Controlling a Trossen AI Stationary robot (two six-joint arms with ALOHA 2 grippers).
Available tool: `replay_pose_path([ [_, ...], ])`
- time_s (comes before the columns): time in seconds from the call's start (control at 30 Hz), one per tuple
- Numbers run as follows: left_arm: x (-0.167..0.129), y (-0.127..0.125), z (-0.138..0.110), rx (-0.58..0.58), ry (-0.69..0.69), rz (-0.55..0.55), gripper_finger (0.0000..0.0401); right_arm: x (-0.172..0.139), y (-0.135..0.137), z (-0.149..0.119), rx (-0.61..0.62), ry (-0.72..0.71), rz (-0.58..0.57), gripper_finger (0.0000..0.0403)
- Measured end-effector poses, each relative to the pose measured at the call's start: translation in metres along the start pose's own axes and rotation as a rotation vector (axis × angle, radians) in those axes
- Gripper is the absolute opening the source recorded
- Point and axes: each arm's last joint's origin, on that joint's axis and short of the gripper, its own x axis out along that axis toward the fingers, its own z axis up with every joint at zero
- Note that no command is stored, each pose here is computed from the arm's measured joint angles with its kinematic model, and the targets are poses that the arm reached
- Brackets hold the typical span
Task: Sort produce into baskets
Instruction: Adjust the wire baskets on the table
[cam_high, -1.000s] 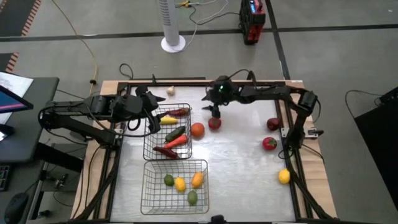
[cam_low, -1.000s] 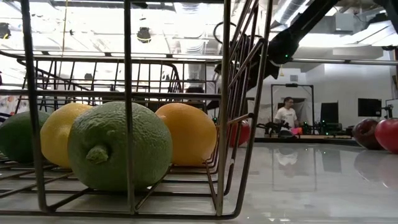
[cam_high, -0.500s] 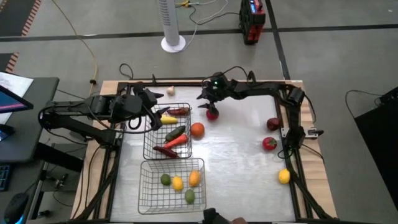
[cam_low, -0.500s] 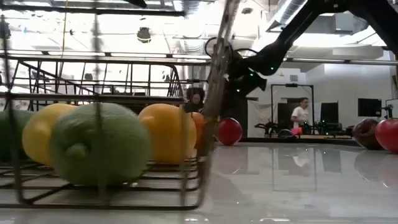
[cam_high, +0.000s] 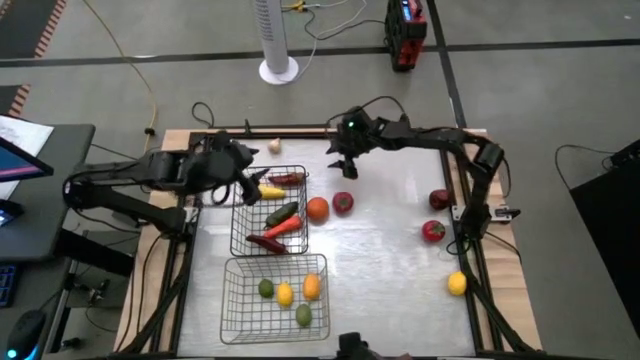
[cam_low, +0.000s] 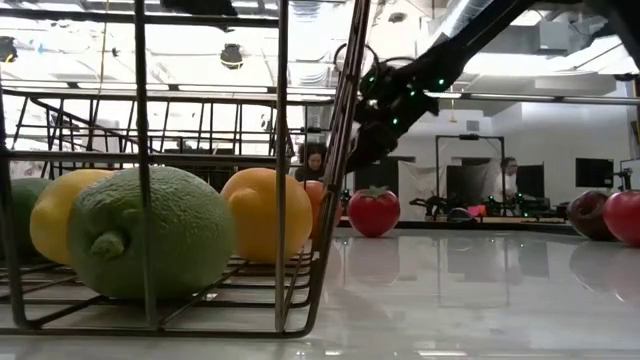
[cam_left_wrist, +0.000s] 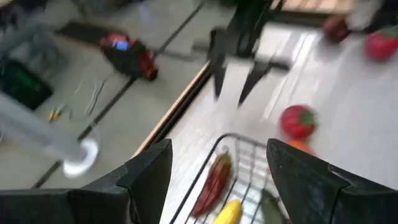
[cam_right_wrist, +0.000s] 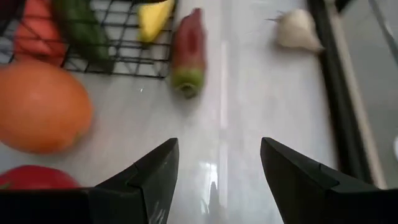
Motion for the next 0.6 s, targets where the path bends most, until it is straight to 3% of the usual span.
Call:
replay_pose_path([
  [0.23, 0.052, 0.039, 0.001, -0.1, 0.148, 0.038, 0.0249, -0.033, 0.005, 0.025, 0.135, -0.089, -0.041, 0.0256],
  [0.4, 0.103, 0.075, -0.008, -0.213, 0.286, 0.023, 0.0249, -0.032, 0.028, 0.041, 0.129, -0.085, -0.041, 0.0255],
  [0.6, 0.168, 0.113, -0.037, -0.373, 0.465, -0.02, 0.0249, -0.026, 0.049, 0.049, 0.127, -0.046, -0.043, 0.0255],
])
